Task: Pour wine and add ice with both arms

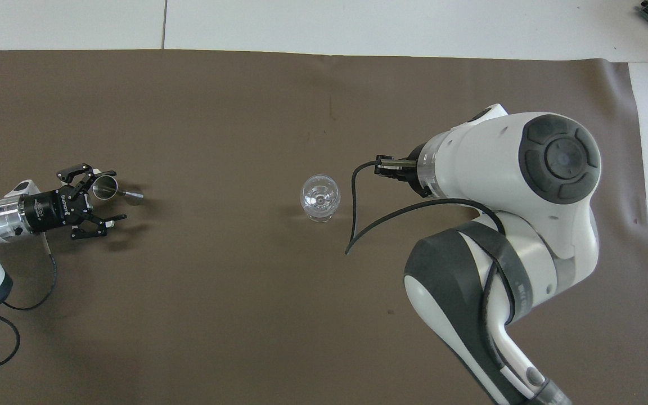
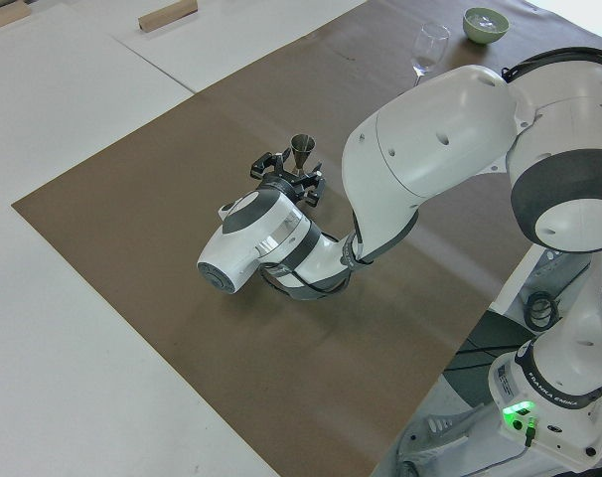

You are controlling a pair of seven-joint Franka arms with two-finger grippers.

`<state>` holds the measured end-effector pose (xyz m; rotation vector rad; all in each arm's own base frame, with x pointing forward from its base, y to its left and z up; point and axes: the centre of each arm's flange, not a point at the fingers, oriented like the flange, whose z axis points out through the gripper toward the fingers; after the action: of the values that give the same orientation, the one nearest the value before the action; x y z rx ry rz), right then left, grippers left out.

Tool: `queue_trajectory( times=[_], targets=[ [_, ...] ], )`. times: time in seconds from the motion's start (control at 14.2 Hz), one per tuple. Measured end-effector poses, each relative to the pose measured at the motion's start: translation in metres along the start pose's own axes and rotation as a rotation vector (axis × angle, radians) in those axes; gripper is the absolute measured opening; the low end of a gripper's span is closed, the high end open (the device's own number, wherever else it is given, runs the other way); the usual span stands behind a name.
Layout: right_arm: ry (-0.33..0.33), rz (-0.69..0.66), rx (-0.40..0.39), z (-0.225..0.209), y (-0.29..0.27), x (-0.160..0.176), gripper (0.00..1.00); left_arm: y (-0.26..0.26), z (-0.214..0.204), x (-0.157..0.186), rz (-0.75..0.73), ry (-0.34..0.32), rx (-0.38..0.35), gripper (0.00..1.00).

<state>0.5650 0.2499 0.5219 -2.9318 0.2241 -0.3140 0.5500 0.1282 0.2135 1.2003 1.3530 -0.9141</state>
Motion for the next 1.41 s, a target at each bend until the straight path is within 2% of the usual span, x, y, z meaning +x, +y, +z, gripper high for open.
queue_trajectory(
  times=[0.14, 0.28, 0.49, 1.06, 1.41],
  targets=[
    [0.033, 0.054, 0.044, -0.002, -0.022, -0.007, 0.22, -0.002, -0.018, 0.003, -0.004, 0.009, -0.016, 1.0],
    [0.055, 0.111, 0.092, -0.003, -0.044, -0.017, 0.22, -0.003, -0.031, 0.002, 0.002, 0.031, 0.0, 1.0],
    [0.05, 0.147, 0.138, 0.0, -0.071, -0.032, 0.22, 0.003, -0.043, -0.011, 0.036, 0.068, 0.017, 1.0],
    [0.001, 0.138, 0.129, 0.023, -0.082, -0.047, 0.22, 0.025, -0.087, -0.069, 0.174, 0.228, 0.1, 1.0],
    [-0.004, 0.132, 0.138, 0.035, -0.085, -0.051, 0.22, 0.037, -0.102, -0.117, 0.269, 0.315, 0.143, 1.0]
  ],
)
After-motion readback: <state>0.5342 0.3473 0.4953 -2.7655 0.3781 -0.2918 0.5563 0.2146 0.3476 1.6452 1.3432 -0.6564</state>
